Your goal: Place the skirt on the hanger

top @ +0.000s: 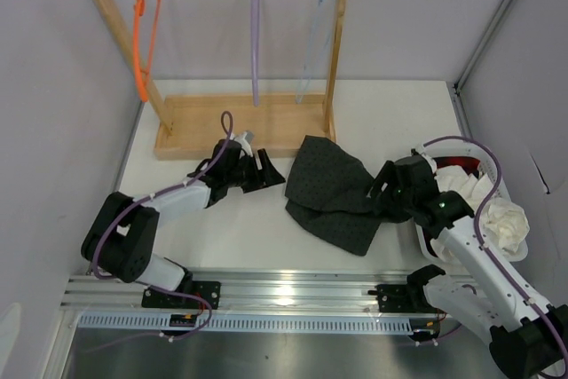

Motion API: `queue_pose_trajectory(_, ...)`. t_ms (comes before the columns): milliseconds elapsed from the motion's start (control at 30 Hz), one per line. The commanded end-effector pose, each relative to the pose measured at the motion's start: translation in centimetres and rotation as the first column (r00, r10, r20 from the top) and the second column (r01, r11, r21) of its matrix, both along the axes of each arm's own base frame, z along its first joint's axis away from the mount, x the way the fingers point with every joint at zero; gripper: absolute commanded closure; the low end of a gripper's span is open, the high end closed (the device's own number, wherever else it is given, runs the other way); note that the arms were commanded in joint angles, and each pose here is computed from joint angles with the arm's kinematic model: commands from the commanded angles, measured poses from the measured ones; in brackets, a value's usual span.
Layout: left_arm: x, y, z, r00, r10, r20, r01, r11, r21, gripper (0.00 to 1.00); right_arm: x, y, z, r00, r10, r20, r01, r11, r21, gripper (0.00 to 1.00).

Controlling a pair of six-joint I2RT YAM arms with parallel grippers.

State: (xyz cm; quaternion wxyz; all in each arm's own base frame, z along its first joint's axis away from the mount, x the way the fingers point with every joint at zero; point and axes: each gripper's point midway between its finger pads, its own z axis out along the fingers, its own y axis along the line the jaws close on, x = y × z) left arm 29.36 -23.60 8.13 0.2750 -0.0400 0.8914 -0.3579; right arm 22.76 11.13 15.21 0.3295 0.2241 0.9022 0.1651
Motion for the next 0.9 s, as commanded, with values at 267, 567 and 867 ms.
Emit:
queue_pose_trajectory(267,4.1,-4.7,2.8,0.988,-0.072,0.138,0.082,0.995,-0.065,0.28,-1.2,-0.3,-3.5,0.997,-0.037,-0.075,0.039,0.999,0.027,0.50)
queue_pose_trajectory(567,4.9,-6.6,1.4,0.979,-0.159,0.131,0.167,0.984,-0.055,0.31,-1.2,-2.2,-0.8,0.995,-0.094,-0.024,0.095,0.995,0.030,0.99)
queue_pose_trajectory(867,4.7,-8.2,-0.5,0.966,-0.237,0.098,0.245,0.966,-0.080,0.34,0.6,-3.2,5.2,0.989,-0.118,0.089,0.107,0.987,0.116,1.00)
